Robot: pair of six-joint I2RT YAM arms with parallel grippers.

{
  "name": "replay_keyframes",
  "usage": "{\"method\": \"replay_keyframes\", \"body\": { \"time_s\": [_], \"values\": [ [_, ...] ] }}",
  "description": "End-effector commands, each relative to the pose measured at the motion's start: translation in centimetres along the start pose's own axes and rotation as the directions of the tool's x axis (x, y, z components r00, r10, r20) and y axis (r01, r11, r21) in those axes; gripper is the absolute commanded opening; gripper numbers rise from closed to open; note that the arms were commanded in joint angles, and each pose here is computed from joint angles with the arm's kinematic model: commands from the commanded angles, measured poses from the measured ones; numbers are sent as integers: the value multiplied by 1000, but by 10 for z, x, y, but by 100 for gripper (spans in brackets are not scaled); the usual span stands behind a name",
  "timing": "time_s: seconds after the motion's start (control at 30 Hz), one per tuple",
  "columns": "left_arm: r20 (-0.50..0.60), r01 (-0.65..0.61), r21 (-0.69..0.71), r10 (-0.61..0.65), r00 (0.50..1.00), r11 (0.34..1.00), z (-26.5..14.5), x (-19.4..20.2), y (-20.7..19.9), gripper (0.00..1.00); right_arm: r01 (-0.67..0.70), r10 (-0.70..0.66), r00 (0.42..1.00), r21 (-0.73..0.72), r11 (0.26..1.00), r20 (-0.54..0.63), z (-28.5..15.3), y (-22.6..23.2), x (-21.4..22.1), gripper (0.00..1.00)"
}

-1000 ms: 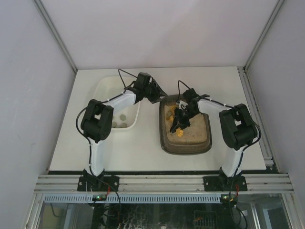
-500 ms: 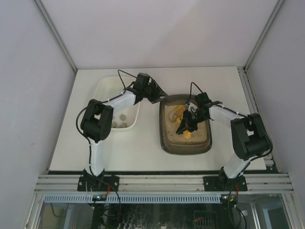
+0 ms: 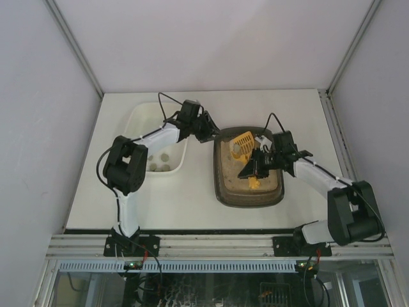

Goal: Clean the litter box

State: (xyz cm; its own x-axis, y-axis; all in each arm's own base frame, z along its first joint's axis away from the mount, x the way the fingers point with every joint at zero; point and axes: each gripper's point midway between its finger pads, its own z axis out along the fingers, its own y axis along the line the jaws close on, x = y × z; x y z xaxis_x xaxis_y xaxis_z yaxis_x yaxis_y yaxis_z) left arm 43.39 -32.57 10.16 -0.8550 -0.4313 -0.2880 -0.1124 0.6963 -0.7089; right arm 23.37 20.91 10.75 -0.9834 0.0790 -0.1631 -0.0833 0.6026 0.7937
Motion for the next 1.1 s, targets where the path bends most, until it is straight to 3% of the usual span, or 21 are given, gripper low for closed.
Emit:
{"method": "replay_keyframes", "body": {
  "time_s": [0.0,0.33,0.6,1.07],
  "values": [
    [33,-122,-24,123,992,992,-39,-1,3,51,145,-120,975,-126,981,185,-7,25,-18,0],
    [132,-167,-67,175,976,984,-102,-28,20,51,147,-120,979,-163,976,165,-5,13,11,0],
    [114,-249,-127,263,958,960,-146,-22,53,51,337,-199,889,-293,895,414,-24,35,16,0],
    [108,-263,-172,283,953,949,-172,-7,88,52,381,-136,855,-429,819,500,-45,67,13,0]
  ]
}}
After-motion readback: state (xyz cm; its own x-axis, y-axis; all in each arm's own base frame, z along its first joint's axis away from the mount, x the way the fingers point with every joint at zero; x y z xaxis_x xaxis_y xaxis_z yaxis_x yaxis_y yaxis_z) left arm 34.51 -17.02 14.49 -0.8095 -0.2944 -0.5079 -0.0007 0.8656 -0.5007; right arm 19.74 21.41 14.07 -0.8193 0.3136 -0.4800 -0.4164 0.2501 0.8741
